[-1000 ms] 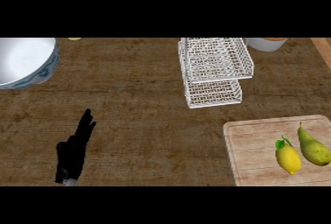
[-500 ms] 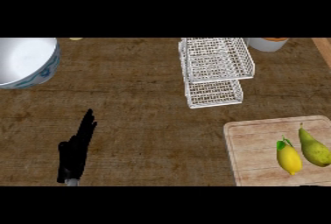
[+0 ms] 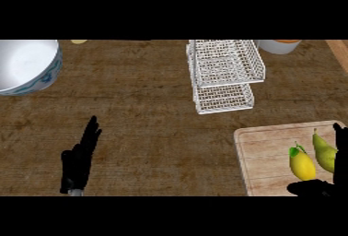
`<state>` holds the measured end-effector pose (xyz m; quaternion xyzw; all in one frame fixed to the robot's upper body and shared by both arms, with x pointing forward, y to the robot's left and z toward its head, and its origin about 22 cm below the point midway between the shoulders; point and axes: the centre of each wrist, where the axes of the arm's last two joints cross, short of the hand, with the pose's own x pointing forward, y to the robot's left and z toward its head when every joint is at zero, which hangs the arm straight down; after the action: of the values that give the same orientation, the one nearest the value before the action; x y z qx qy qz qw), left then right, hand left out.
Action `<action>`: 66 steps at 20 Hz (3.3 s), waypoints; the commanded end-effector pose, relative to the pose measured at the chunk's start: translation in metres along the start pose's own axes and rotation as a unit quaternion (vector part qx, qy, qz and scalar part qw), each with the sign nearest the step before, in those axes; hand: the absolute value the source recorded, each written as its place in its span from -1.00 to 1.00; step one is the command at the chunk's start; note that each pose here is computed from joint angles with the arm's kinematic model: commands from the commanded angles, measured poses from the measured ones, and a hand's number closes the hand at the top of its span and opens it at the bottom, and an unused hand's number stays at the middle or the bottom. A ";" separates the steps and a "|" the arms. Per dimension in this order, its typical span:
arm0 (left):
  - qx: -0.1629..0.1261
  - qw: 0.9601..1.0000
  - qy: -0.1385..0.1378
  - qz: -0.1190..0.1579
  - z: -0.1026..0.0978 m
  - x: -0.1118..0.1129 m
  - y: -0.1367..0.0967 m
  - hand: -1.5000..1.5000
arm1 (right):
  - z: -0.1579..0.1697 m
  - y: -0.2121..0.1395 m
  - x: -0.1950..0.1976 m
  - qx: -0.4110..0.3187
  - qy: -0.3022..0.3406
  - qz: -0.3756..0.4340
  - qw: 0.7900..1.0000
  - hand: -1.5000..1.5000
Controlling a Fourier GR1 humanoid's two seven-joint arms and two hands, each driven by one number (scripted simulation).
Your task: Pick the lemon from the cutting board and place it in the tiered basket
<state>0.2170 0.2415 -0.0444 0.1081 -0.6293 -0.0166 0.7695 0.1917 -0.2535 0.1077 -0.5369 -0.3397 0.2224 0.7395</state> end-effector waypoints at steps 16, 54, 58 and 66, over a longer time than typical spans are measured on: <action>0.001 0.999 0.035 -0.010 0.006 -0.014 0.010 0.00 | -0.027 0.031 0.030 0.089 0.134 0.080 0.984 -1.00; 0.012 0.999 0.033 -0.006 0.000 -0.009 0.006 0.00 | -0.027 0.095 0.055 0.059 0.134 0.077 0.986 1.00; -0.001 1.000 0.031 -0.001 -0.003 -0.006 0.000 0.00 | -0.001 0.104 0.083 0.066 0.199 0.022 0.977 1.00; -0.003 0.999 0.034 -0.003 0.006 -0.013 -0.002 0.00 | 0.011 0.046 0.113 -0.071 0.160 -0.142 0.974 1.00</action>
<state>0.2201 0.2431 -0.0430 0.1091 -0.6256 -0.0170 0.7723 0.2584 -0.1672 0.0645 -0.5555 -0.3062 0.1449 0.7594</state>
